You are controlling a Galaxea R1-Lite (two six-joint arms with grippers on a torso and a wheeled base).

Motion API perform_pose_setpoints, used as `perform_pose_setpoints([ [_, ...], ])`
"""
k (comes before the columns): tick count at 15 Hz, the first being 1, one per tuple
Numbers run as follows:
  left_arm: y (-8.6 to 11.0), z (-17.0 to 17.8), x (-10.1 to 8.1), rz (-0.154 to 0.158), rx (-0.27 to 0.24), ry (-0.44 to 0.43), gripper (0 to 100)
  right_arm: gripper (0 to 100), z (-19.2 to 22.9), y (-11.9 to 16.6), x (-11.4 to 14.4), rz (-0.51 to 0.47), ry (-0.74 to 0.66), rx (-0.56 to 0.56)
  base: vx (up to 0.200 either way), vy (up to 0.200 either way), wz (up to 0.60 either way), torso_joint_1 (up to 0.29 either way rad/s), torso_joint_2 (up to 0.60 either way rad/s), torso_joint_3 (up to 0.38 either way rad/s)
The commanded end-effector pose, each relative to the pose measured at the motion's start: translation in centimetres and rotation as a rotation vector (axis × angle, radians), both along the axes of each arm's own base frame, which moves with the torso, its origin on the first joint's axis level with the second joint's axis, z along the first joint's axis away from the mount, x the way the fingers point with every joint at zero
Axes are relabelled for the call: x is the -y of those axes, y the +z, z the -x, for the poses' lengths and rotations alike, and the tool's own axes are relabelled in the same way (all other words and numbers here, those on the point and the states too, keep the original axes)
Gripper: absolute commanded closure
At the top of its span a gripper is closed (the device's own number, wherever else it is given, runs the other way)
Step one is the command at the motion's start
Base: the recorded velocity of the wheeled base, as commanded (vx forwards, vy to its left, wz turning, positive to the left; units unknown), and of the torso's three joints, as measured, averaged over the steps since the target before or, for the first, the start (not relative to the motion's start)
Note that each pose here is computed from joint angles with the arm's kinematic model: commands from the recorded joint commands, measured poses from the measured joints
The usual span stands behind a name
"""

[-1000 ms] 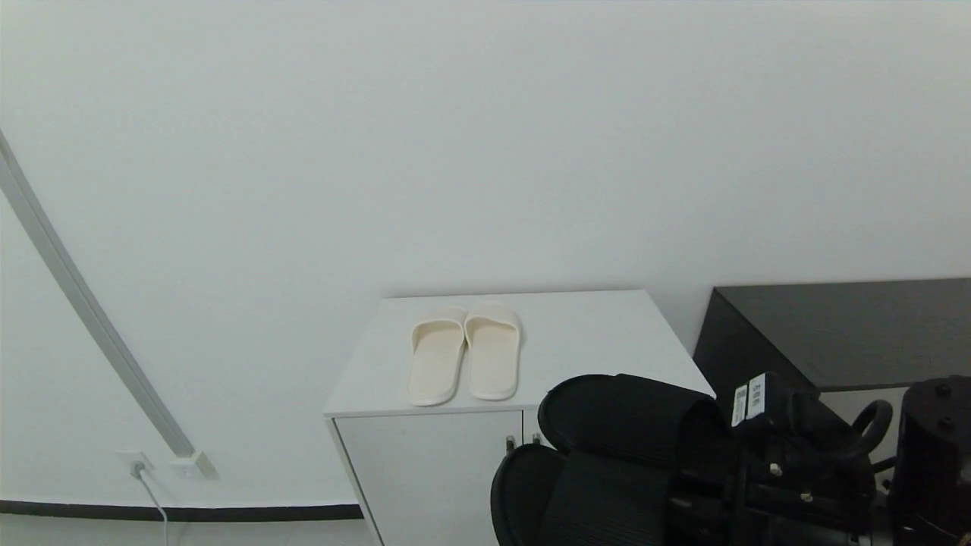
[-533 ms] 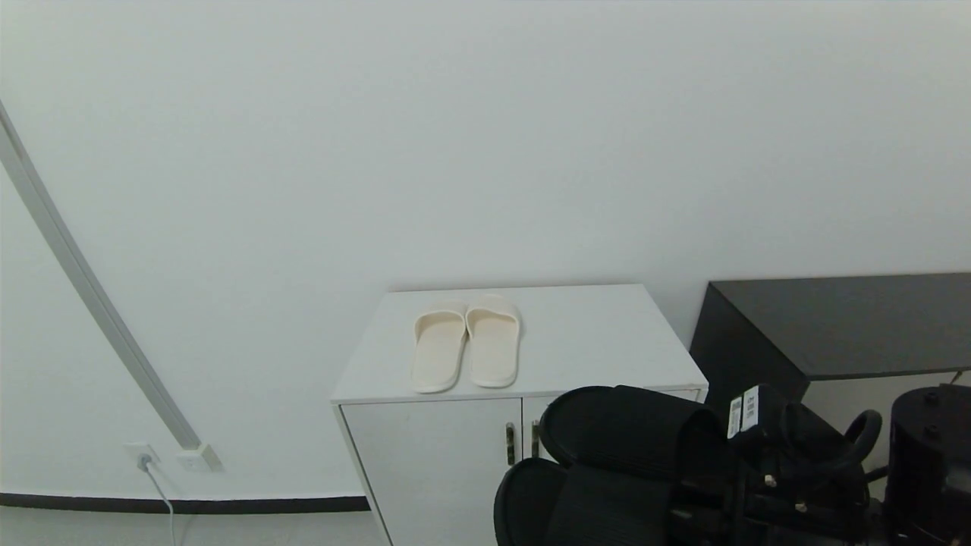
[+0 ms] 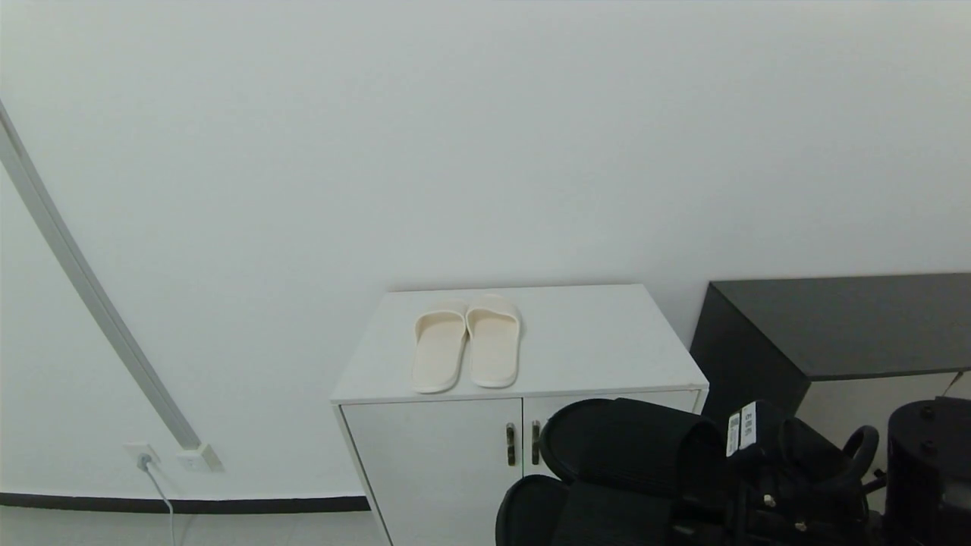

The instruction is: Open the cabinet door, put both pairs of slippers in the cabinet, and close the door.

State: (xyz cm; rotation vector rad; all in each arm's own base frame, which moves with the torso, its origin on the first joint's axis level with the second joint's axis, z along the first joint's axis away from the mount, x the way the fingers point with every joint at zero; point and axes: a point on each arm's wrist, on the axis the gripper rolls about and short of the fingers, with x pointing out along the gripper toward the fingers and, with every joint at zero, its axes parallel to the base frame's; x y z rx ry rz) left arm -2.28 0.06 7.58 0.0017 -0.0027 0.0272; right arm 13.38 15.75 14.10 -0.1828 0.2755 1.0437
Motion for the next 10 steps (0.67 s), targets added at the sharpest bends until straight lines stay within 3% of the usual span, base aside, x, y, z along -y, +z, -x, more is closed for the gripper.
perform_pose_setpoints([
  [1,0.0,0.0,0.0,0.0,0.0,0.0,100,100,0.03,-0.09,0.01,0.004,0.001,-0.002,0.0,0.0,0.0,0.0,0.0,0.0],
  [7,0.0,0.0,0.01,0.0,0.0,-0.003,100,100,0.12,-0.02,0.06,-0.013,0.002,0.013,0.0,0.0,0.0,-0.129,0.29,0.154],
  [8,0.0,0.0,0.01,0.0,0.0,-0.003,0,100,0.16,-0.15,0.11,-0.012,0.001,0.013,0.0,0.0,0.0,-0.154,0.34,0.193],
  [10,0.0,0.0,0.01,0.0,0.0,-0.006,0,100,0.2,-0.23,0.15,-0.013,0.001,0.014,0.0,0.0,0.0,-0.164,0.36,0.203],
])
